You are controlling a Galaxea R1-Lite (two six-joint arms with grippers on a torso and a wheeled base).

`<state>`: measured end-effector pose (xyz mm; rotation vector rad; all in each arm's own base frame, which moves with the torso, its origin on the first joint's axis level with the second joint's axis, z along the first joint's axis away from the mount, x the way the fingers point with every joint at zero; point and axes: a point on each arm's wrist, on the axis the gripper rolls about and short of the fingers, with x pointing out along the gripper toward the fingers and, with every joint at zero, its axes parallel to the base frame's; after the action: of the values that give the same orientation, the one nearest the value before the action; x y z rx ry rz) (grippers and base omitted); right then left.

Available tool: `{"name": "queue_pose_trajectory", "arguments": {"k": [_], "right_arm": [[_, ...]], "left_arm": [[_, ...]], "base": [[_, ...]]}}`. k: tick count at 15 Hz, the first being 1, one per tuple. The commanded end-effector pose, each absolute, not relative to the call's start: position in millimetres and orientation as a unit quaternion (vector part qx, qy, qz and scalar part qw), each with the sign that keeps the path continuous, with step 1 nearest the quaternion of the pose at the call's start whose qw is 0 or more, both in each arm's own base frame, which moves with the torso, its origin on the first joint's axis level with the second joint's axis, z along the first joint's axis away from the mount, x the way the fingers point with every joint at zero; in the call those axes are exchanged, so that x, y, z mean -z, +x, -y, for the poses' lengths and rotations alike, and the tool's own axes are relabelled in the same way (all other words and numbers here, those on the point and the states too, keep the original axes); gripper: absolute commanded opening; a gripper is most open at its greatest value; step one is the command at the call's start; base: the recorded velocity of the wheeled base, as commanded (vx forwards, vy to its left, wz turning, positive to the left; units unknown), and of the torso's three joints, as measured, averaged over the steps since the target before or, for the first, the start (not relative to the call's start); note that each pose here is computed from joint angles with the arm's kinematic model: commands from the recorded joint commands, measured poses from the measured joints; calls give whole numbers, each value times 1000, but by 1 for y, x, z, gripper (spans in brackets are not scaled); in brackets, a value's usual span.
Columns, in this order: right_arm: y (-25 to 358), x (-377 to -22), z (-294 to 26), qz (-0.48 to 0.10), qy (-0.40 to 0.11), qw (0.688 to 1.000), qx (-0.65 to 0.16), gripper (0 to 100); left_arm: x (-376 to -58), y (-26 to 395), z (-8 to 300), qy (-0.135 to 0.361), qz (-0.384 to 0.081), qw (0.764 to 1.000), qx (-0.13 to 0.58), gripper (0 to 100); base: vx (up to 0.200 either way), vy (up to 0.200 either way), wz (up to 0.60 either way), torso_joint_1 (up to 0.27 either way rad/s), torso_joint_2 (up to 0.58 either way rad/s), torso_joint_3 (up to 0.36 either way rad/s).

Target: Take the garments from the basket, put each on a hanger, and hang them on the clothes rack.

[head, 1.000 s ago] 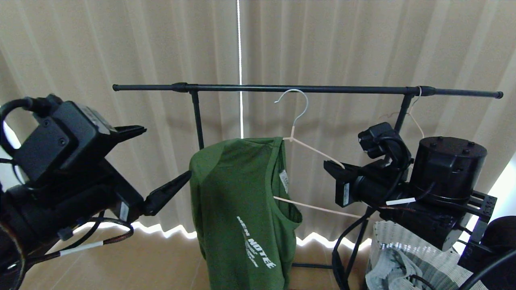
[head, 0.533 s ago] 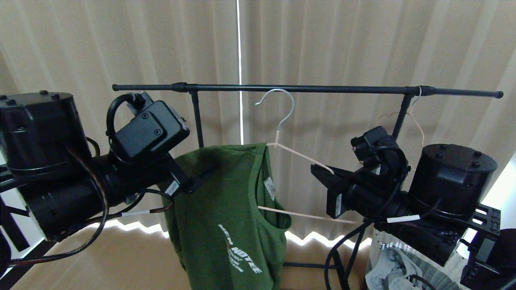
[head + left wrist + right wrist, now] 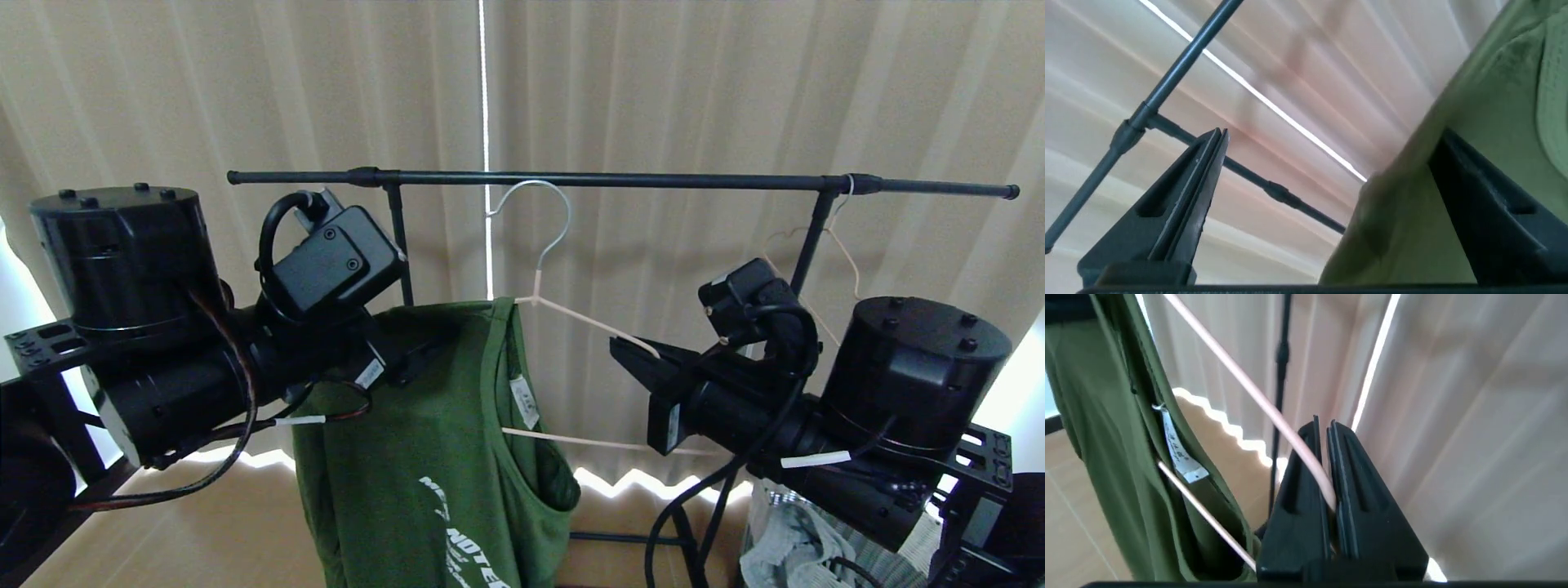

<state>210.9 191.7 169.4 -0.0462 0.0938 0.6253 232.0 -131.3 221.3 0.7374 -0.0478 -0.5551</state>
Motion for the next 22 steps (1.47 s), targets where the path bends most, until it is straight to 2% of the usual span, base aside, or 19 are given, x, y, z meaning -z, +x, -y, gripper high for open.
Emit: {"name": "queue_pose_trajectory", "arguments": {"k": [1,9,10,21,22], "right_arm": [[210,-167,-194,-46,-24,947,-316,0],[201,-161,-199,-56,-30,939,-339,0],[201,-161,-199,-56,-30,939,-339,0],[201,-160,-197,-57,-32,940,-335,0],[201,-160,-197,-58,-32,941,-333,100]], "left_arm": [[-219,233,132,357,19,895,269,100],[-219,233,133,355,25,895,270,100],[-220,232,132,354,27,894,273,0],[-209,224,127,354,24,891,281,0],[-209,223,127,352,33,894,276,0]], "base": [[0,0,0,0,0,0],[0,0,0,0,0,0],[0,0,0,0,0,0],[0,0,0,0,0,0],[0,0,0,0,0,0]]}}
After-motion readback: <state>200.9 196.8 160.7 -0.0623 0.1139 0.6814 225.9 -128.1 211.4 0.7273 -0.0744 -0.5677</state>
